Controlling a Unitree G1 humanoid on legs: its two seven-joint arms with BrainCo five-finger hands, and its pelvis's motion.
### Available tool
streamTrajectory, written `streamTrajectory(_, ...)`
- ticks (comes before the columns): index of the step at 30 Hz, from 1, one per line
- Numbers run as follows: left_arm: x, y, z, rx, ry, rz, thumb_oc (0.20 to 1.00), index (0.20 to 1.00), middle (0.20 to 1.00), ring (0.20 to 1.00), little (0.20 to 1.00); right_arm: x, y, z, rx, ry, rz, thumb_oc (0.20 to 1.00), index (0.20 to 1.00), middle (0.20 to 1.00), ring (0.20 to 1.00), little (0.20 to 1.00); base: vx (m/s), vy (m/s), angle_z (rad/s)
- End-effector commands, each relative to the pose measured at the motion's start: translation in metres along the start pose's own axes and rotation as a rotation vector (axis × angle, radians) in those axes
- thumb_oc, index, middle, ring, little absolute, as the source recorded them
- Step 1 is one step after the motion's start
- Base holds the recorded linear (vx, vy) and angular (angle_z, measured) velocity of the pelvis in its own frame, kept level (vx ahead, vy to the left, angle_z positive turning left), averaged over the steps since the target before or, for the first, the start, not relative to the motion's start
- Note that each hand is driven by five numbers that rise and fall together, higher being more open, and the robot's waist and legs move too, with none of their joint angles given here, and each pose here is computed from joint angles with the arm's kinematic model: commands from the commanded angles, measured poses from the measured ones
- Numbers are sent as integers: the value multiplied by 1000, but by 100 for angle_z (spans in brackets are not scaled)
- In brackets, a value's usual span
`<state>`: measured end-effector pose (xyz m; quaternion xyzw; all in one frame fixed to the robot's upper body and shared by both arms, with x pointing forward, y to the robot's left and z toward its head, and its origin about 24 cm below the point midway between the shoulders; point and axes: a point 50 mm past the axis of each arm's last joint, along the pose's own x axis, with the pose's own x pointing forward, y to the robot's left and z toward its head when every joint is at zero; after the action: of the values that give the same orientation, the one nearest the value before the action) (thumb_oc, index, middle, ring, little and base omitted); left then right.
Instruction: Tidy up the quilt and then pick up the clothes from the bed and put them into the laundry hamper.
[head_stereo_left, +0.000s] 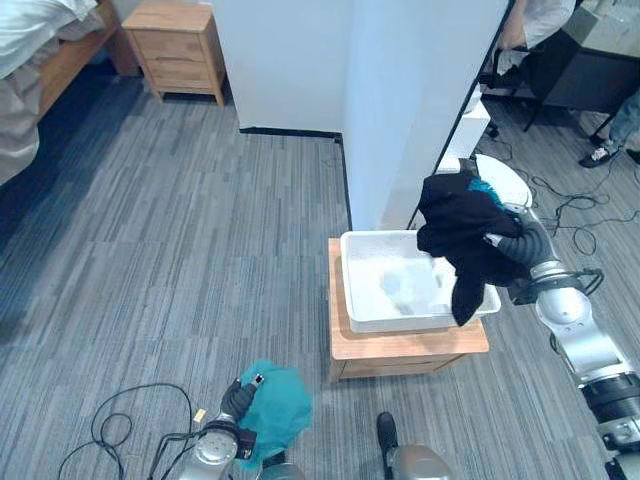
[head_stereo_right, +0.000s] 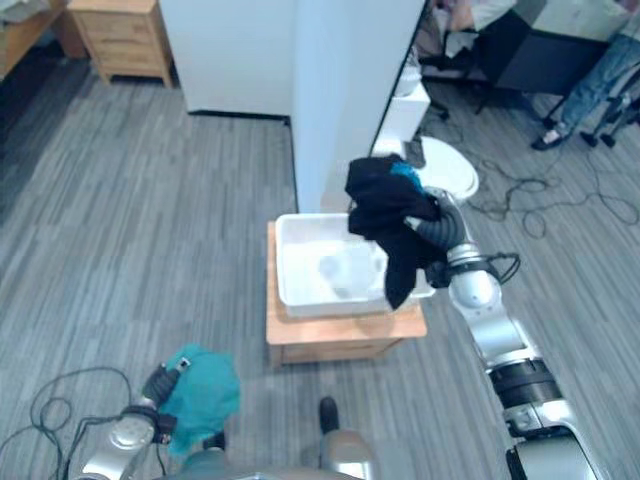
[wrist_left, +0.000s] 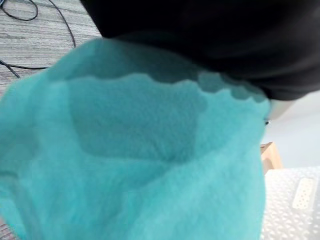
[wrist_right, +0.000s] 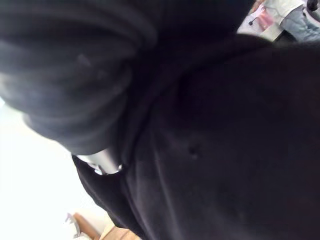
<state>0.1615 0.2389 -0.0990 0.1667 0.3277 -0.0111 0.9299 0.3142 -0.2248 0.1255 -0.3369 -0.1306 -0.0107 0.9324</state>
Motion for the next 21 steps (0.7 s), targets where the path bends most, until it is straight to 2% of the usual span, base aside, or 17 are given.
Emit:
streamTrajectory(1,9,2,29,6,-125,-10,200,200,200,200,200,26,-12,28,-27,-125,-46,200,200,200,200,200,-4,-75,7)
streamTrajectory(5,9,-7,48,-10,-217,-52,200,200,200,200,200,44,12,15,-44,-26,33,200,200,200,200,200,-25,-127,23)
streamTrajectory(6,9,-7,48,-10,-217,-52,200,200,200,200,200,44,12,16,-44,-27,33,442,442,442,442,442,-44,-59,32)
streamTrajectory(7,9,-7,57,-19,-255,-54,200,200,200,200,200,49,11,13,-80,-7,29,1000,1000,1000,1000,1000,-92,-64,38)
streamTrajectory(9,9,-4,88,-55,-388,-51,200,200,200,200,200,63,-1,1,-224,72,-8,1000,1000,1000,1000,1000,-98,-68,32)
streamTrajectory(10,9,-4,88,-57,-389,-50,200,200,200,200,200,64,-1,1,-224,70,-8,1000,1000,1000,1000,1000,-55,-42,18)
streamTrajectory(14,6,6,134,-27,-579,-19,200,200,200,200,200,59,-14,-25,-503,156,17,1000,1000,1000,1000,1000,-35,-42,17)
streamTrajectory(15,2,8,150,24,-649,-18,200,200,200,200,200,46,-14,-41,-565,197,43,1000,1000,1000,1000,1000,6,-33,12)
streamTrajectory(17,0,9,157,40,-679,-15,200,200,200,200,200,37,-15,-52,-575,229,47,1000,1000,1000,1000,1000,5,-29,1)
streamTrajectory(19,-4,14,171,71,-742,-4,200,200,200,200,200,10,-15,-74,-582,290,65,1000,1000,1000,1000,1000,12,-34,-3)
streamTrajectory(21,-15,20,193,107,-846,9,200,200,200,200,200,-38,-13,-102,-588,369,82,1000,1000,1000,1000,1000,30,-34,-9)
